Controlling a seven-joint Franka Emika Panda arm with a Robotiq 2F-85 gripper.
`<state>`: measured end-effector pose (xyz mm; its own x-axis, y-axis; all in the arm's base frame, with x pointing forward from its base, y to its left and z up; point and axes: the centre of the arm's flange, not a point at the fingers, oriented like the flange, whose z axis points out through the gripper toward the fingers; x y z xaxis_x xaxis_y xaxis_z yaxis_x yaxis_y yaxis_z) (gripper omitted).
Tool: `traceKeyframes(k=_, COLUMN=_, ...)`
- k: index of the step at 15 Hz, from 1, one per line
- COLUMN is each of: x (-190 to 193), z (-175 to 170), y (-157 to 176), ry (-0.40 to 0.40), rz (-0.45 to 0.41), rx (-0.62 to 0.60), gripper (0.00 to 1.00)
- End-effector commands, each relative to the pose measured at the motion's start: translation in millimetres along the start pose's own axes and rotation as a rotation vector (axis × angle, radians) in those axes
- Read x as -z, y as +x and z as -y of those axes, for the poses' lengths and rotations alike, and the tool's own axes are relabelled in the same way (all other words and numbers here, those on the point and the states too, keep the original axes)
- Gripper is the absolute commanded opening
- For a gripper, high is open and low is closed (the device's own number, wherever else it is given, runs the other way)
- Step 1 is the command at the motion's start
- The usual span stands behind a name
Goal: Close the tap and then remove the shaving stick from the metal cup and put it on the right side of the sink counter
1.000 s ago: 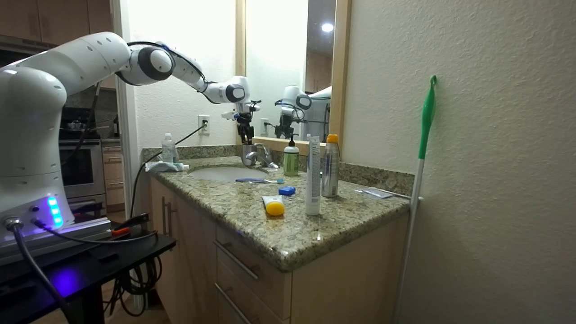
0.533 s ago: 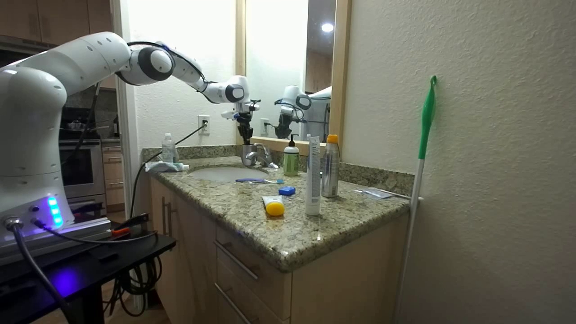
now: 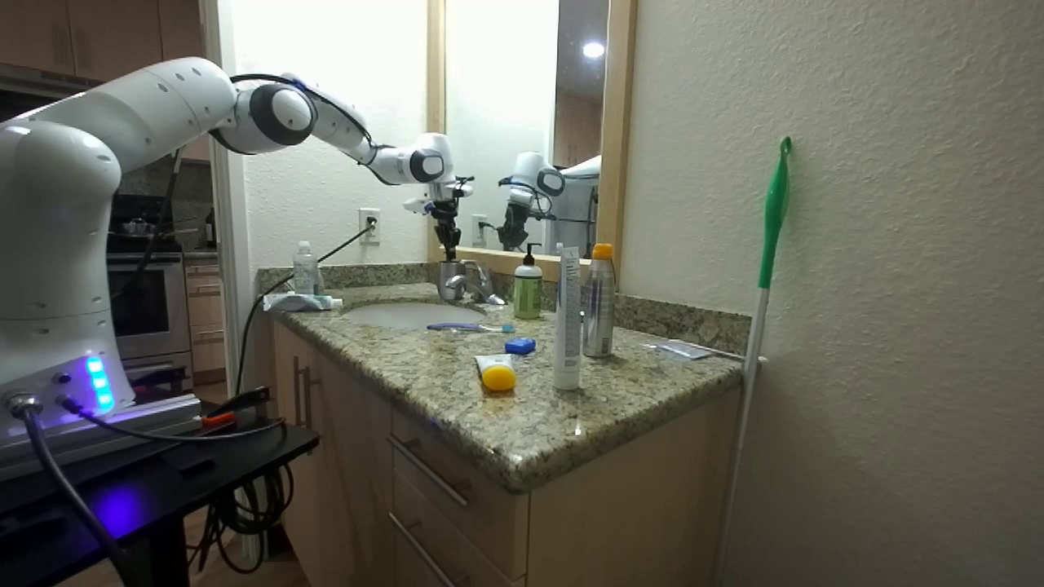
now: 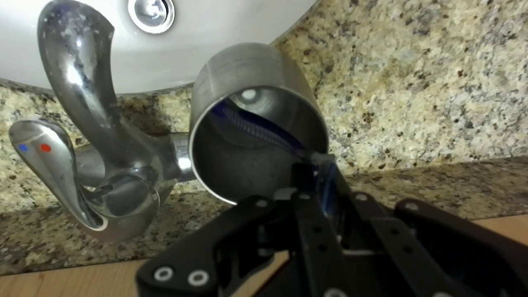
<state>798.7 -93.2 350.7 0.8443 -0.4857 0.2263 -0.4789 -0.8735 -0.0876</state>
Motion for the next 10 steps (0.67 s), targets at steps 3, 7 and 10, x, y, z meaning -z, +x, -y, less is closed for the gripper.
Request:
traceKeyframes(k=3, x=33.9, z=-4.2, y=-6.5, ry=0.062, rz=-0.043, rx=-0.008, gripper=0.03)
traceKeyframes(k=7, x=81.2, z=-2.1, y=-9.1, ry=0.205, rz=-0.138, rx=0.025, gripper=0.03)
traceKeyframes(k=10, x=119.2, z=-9.3, y=-13.2, ry=0.336, rz=-0.230, rx=0.068, gripper=0.03)
